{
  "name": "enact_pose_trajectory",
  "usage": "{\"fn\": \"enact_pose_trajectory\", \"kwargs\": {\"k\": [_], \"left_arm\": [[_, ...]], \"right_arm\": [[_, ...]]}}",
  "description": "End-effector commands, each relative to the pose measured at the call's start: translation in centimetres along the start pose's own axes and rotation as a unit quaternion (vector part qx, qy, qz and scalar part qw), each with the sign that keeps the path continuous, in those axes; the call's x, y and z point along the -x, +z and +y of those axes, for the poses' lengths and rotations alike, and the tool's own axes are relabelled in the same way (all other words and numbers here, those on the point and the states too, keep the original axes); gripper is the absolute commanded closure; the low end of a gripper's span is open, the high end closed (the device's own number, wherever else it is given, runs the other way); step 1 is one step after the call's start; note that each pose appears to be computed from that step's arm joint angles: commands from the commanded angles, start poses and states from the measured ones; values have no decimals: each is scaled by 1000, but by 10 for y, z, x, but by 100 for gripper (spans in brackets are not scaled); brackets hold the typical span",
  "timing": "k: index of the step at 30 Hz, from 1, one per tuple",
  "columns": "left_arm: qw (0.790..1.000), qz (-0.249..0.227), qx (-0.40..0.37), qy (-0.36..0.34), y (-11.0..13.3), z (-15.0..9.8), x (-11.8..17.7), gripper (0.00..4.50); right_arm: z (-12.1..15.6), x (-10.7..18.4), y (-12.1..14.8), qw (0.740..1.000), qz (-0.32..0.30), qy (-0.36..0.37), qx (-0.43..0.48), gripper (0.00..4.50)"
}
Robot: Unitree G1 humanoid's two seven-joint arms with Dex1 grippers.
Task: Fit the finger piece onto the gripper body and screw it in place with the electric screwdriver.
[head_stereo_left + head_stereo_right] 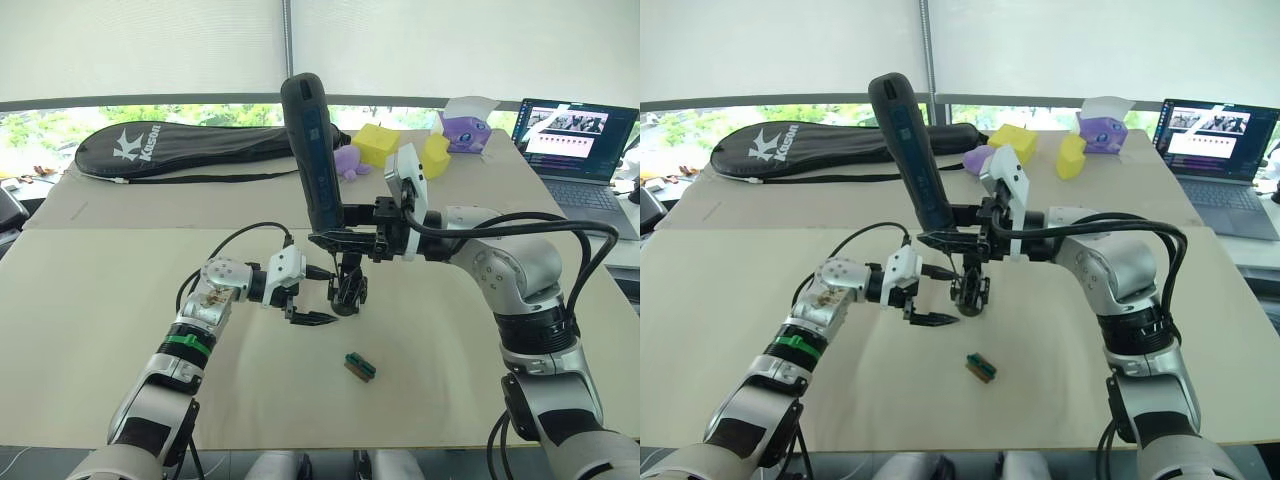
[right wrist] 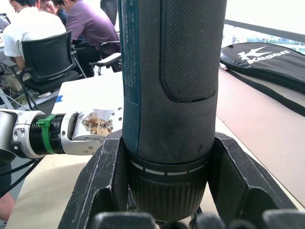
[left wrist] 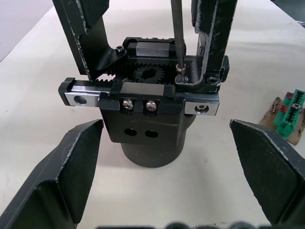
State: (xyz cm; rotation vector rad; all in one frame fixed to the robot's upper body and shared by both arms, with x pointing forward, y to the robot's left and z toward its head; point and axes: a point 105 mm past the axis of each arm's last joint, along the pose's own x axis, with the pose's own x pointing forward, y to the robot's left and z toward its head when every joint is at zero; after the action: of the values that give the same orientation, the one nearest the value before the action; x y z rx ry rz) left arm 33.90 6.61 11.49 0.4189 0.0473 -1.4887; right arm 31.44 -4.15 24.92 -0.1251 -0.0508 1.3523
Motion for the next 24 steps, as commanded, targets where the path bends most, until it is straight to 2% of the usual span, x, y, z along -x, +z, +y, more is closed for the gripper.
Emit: {"fn": "enact_pose_trajectory", "kwargs": {"k": [1,10,18,21,24], "left_arm": [[1000,-6,-24,4,10,6,-3,0],[1000,-10,-9,9,3,5,-20,0],[1000,-17,-3,17,-1,9,-30,0],[1000,-18,-3,19,-2,10,-30,88],[1000,-15,-1,18,-4,12,-30,221]], "right_arm": [[4,7,15,999,-31,-3,36,258],[14,18,13,995,-72,-2,64,258],[18,22,6,994,-75,-5,81,258],[19,22,5,994,-76,-5,82,258],[19,23,4,993,-80,-5,83,258]]}}
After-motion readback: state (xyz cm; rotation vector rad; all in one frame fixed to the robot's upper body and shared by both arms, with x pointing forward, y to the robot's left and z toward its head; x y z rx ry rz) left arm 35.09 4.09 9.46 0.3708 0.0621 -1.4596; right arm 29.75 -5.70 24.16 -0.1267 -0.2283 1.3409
